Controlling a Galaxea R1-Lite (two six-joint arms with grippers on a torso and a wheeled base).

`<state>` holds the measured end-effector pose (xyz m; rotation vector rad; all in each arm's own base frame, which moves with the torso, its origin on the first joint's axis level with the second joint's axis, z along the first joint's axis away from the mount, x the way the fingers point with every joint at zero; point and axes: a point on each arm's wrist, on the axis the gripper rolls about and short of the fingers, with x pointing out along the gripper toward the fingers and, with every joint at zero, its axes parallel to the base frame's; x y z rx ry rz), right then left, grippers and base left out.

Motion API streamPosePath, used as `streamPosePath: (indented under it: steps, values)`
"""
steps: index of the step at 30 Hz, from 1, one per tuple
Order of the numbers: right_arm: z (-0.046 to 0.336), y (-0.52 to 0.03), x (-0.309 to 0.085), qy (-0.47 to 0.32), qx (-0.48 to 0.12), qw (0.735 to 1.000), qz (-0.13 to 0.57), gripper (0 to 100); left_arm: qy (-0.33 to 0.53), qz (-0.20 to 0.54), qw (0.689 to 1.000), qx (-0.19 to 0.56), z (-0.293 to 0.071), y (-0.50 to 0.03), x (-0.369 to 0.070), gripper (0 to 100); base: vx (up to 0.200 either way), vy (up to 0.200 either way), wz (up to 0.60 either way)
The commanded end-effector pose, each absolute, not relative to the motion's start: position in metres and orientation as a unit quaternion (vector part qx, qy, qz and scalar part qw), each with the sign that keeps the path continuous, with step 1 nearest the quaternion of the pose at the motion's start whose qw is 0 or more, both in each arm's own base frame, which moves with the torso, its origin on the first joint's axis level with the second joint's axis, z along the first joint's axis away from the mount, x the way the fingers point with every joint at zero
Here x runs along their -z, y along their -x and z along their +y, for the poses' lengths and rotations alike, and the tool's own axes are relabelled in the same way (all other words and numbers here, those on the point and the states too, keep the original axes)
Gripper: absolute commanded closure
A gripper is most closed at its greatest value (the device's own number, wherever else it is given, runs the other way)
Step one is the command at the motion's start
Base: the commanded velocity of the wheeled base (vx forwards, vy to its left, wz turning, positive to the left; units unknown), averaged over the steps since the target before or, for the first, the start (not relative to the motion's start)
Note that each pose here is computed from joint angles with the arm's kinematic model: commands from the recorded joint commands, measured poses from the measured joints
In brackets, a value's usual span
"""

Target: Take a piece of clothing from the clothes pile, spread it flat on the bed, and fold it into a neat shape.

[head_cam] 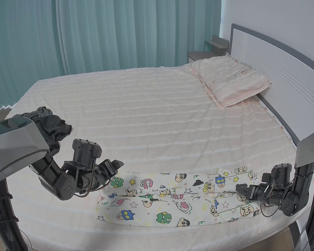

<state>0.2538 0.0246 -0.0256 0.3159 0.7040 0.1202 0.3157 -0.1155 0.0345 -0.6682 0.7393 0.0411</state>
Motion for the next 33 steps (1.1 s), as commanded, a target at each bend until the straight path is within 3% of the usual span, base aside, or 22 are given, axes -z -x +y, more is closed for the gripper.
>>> streamPosePath:
  steps: [1,29,30,33]
  values:
    - [0.024,-0.252,0.031,-0.154,-0.056,0.92,0.356,100,0.317,0.364,0.876,-0.022,-0.117,-0.315,-0.028,0,0.0,0.0,0.0]
    - [0.008,-0.237,0.028,-0.106,-0.045,0.923,0.368,100,0.296,0.402,0.866,-0.032,-0.124,-0.312,0.001,0,0.0,0.0,0.0]
    - [0.008,-0.237,0.028,-0.105,-0.047,0.923,0.368,0,0.297,0.399,0.867,-0.031,-0.123,-0.312,-0.002,0,0.0,0.0,0.0]
    - [0.008,-0.237,0.025,-0.106,-0.049,0.926,0.36,0,0.302,0.387,0.871,-0.027,-0.12,-0.311,-0.012,0,0.0,0.0,0.0]
